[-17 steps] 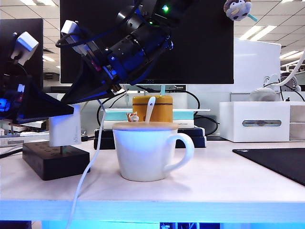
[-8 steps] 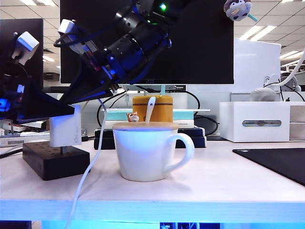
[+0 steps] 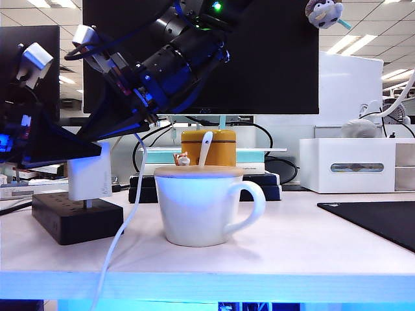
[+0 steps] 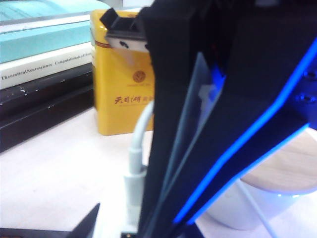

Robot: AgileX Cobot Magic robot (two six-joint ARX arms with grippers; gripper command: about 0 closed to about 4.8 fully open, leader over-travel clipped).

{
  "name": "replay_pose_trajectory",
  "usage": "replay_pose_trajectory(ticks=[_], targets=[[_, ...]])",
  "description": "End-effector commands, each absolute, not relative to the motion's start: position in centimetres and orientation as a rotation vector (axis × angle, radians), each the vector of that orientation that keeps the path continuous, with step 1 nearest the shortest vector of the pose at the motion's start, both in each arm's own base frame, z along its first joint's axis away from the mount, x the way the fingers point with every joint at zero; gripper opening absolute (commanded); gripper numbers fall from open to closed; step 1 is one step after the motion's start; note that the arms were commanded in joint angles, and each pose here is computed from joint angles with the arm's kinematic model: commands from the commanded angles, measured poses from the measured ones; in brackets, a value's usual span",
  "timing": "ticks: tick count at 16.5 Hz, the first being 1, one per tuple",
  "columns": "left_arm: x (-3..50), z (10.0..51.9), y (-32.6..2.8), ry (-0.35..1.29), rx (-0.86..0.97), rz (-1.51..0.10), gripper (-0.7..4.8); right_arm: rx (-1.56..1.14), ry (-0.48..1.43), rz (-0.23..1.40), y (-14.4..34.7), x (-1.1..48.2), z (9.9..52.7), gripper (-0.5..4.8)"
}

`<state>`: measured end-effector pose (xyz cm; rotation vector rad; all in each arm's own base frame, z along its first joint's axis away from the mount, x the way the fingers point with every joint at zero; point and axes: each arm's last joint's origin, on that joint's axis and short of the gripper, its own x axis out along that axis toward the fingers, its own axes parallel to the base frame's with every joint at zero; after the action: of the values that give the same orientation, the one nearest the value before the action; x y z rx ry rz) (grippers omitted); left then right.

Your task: Plug the white charger into the left socket.

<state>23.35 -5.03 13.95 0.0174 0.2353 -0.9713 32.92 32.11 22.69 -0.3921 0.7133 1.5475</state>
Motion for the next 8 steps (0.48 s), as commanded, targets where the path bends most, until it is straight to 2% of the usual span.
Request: replay_pose_trajectory(ticks=[1,8], targets=[[22.4,12.11,-5.07,0.41,-0.066,-0.984,1.79,-0.449,1.008,1.486,31.45,31.61,19.07,-0.05],[21.96,11.38,-4.97,0.466,-0.043,-0.975,1.79,-0.469,1.028,1.482,31.7,31.24,18.83,-0.05]])
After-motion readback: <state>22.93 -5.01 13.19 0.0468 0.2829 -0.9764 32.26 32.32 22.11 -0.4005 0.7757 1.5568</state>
